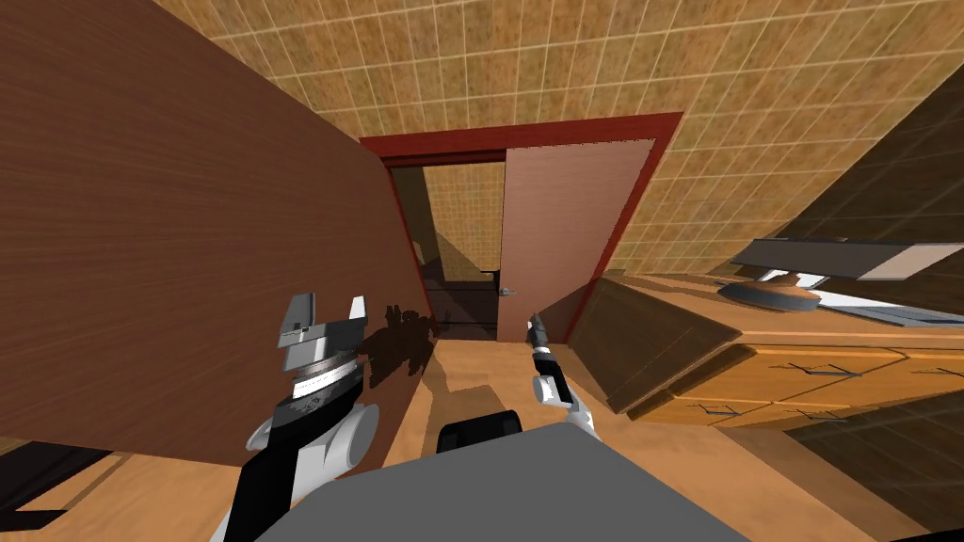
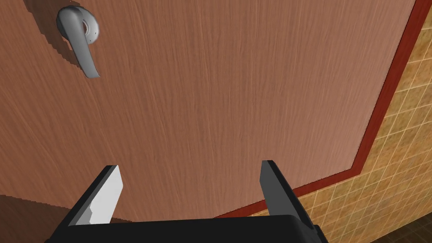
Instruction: Pull the door open
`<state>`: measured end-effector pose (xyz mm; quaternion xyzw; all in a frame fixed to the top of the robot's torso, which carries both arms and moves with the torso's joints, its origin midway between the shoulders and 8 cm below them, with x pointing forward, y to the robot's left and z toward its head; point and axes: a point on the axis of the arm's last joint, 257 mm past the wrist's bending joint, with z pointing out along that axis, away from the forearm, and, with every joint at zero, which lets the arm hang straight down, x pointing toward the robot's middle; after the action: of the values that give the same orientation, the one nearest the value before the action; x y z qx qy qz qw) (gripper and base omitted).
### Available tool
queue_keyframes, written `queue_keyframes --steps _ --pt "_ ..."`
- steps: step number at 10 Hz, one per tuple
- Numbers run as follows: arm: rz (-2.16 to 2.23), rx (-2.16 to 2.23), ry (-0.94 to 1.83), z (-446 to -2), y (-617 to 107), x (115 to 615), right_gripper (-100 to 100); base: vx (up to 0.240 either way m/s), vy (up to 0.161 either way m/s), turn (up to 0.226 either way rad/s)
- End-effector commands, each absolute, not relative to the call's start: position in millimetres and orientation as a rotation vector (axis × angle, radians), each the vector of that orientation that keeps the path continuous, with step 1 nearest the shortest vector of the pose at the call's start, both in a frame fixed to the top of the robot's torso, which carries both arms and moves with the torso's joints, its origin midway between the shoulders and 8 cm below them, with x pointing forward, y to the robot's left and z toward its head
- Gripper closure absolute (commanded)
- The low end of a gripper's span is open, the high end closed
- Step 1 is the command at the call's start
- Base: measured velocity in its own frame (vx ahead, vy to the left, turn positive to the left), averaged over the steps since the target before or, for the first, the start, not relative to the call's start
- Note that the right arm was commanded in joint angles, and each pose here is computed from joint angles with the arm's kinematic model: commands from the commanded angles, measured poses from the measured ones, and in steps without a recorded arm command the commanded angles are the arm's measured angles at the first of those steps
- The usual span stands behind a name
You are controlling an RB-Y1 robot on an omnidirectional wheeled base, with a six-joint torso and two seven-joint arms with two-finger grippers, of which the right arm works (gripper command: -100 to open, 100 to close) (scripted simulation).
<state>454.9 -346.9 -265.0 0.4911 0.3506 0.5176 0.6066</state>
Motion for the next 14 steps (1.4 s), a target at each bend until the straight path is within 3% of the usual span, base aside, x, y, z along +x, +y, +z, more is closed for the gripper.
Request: queue_keyframes --steps 1,14 --pt "1.176 1.157 0.821 -277.5 -351.9 455.5 -100 0.089 -0.011 0.119" --pt "1.013 1.299 0.882 -354.5 -393.5 451.6 -100 0.089 -0.033 0.110"
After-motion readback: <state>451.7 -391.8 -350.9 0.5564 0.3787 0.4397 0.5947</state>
